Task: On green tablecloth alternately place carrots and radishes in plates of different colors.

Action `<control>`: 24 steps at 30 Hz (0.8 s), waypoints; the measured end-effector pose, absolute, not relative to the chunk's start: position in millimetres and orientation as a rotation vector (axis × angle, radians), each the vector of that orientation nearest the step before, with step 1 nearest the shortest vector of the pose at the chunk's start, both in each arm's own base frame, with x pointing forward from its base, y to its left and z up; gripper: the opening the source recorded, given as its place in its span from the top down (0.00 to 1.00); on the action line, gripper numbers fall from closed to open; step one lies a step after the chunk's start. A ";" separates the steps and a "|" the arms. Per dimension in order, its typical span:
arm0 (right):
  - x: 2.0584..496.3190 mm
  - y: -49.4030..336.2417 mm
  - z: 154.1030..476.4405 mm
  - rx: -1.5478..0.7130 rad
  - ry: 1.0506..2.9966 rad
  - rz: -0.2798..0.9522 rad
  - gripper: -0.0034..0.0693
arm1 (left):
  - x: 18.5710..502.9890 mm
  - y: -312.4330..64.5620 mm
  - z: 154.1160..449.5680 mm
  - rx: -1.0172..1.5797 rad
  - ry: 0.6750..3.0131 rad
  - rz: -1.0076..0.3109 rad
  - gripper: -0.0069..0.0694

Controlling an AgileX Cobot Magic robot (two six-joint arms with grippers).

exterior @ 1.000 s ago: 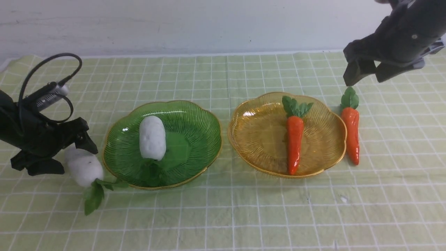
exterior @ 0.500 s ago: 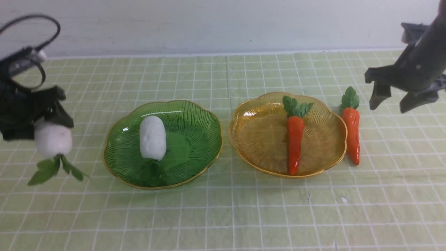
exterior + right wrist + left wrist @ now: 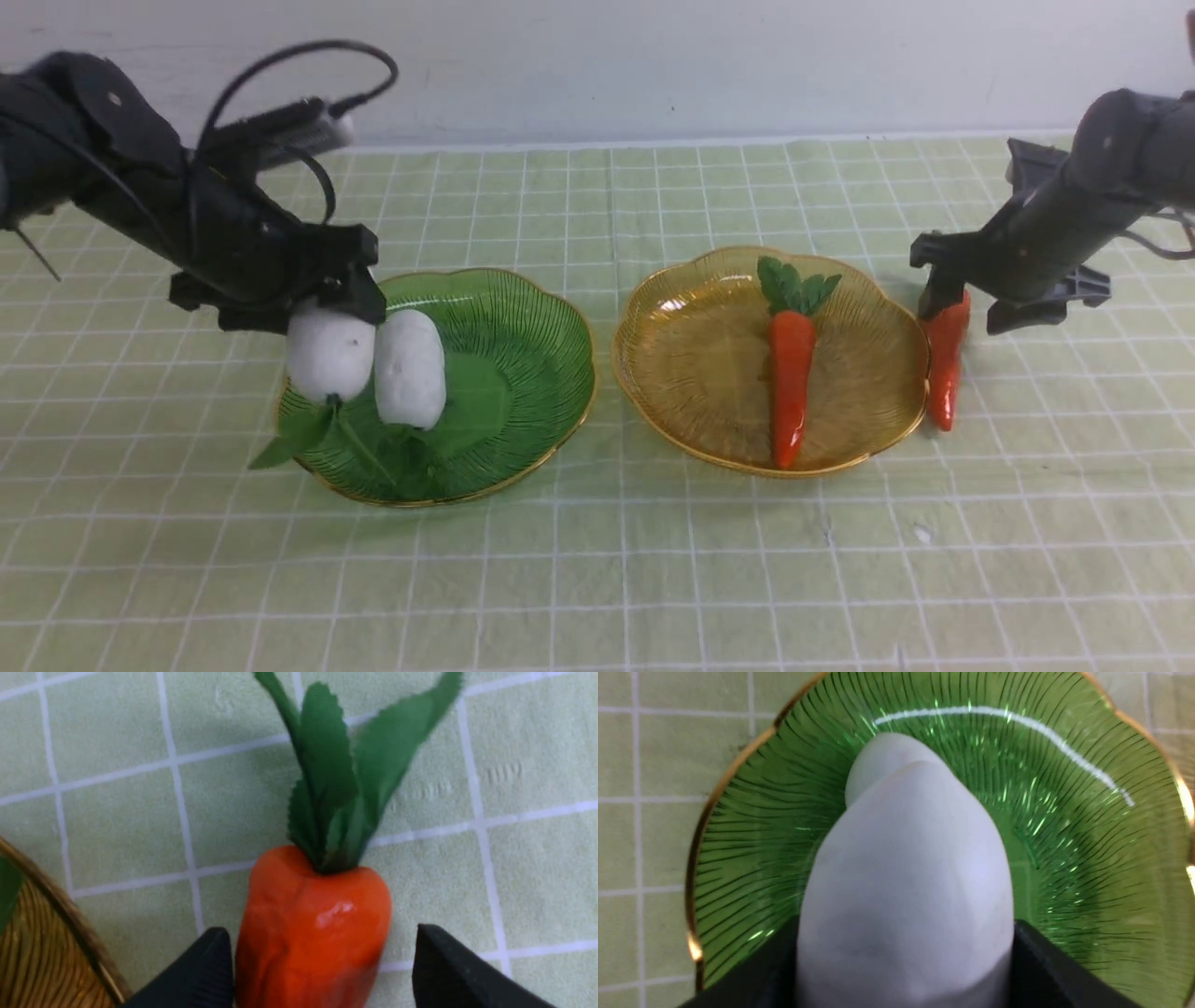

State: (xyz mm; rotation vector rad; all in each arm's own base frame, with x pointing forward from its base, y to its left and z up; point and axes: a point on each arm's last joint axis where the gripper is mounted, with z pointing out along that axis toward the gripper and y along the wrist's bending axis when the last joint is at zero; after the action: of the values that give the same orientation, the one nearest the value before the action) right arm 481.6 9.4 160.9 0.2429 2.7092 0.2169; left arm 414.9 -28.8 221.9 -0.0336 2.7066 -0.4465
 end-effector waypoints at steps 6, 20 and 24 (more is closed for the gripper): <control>482.3 7.2 148.3 0.229 2.737 0.193 0.52 | 418.0 -32.6 210.2 -0.027 2.734 -0.450 0.13; 447.9 62.8 276.1 -0.036 2.543 0.463 0.53 | 379.3 -26.0 350.6 0.184 2.672 -0.344 0.77; 458.2 123.5 223.3 -0.132 2.582 0.609 0.52 | 322.7 -25.6 383.8 0.194 2.618 -0.331 0.91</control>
State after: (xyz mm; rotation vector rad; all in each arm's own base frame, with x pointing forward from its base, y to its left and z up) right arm 458.2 123.5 223.3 -0.1316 2.5822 0.6087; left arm 322.7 -25.6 383.8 0.1942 2.6177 -0.3310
